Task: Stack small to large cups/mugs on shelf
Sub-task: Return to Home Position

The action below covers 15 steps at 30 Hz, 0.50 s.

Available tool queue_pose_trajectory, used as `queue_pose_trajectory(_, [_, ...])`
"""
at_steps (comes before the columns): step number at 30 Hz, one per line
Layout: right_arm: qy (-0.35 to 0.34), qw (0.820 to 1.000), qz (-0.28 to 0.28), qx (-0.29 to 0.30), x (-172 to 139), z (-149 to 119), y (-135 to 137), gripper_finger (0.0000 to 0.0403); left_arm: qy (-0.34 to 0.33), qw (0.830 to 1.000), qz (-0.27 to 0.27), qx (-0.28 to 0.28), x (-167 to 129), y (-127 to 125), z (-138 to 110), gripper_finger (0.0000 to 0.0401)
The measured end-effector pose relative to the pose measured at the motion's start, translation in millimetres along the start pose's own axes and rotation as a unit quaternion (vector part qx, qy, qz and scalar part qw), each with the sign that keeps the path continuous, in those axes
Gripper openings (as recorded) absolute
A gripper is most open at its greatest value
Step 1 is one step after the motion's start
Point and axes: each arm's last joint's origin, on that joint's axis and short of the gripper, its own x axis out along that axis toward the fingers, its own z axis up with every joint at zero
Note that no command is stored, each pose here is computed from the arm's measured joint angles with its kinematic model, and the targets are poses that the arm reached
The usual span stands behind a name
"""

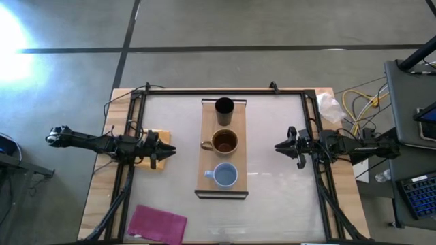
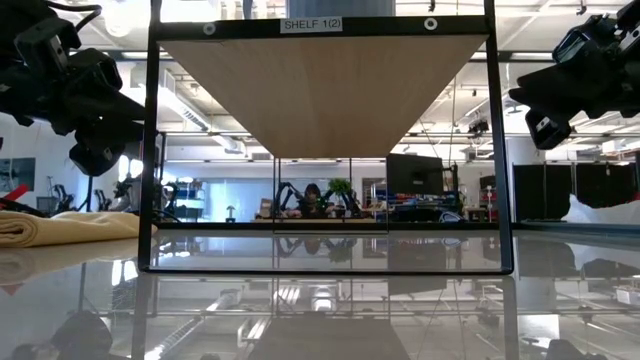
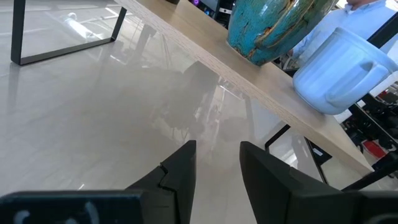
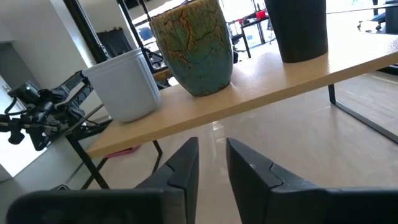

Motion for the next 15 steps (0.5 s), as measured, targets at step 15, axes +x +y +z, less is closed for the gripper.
queue_pose_trajectory(15, [0.000, 1.000, 0.000, 0.000, 0.0, 0.0, 0.0, 0.0071, 0.000, 1.000, 0.000, 0.000, 0.0, -0.1, 0.0, 0.0109])
